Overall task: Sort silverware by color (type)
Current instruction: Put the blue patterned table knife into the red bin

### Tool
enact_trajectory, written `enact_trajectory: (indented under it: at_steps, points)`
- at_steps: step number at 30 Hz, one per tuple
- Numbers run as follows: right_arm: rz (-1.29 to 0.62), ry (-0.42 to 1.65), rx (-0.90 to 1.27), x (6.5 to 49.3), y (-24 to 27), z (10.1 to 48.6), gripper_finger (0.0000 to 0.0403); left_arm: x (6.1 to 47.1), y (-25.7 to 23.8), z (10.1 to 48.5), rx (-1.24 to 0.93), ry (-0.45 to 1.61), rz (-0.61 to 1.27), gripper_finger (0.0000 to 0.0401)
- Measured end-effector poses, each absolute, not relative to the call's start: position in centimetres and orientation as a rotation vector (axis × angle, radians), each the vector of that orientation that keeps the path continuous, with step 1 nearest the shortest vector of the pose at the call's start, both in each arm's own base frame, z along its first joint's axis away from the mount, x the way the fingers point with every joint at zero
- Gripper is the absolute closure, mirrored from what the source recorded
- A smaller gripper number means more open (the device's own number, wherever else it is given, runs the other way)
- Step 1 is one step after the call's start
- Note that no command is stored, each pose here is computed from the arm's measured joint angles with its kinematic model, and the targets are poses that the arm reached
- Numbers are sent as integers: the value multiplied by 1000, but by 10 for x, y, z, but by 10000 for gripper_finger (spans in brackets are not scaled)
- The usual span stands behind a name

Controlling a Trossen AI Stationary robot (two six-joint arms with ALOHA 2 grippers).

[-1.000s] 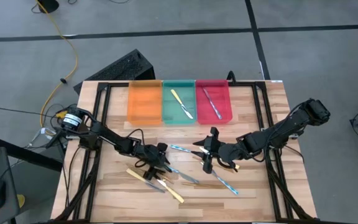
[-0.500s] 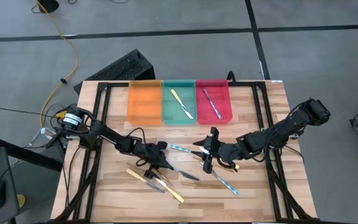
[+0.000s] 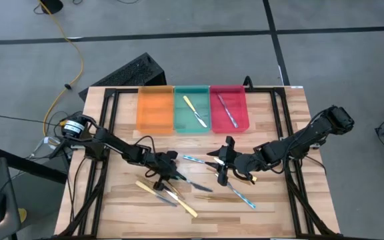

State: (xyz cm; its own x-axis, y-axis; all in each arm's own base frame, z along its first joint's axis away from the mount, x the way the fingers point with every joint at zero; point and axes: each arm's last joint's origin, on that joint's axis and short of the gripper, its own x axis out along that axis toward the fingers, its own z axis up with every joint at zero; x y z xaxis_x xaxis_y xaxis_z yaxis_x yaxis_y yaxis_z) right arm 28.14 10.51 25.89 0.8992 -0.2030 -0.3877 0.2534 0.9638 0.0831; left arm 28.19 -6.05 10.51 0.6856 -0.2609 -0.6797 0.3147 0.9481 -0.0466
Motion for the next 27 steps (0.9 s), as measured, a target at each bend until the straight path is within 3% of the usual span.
enact_trajectory:
  at_steps: [9, 27]
  points:
    - [-244, 384, 132, 281, 105, 259, 217, 274, -53, 142, 64, 681, -109, 376]
    - [-246, 383, 130, 281, 105, 259, 217, 229, -18, 212, -171, 441, 611, 376]
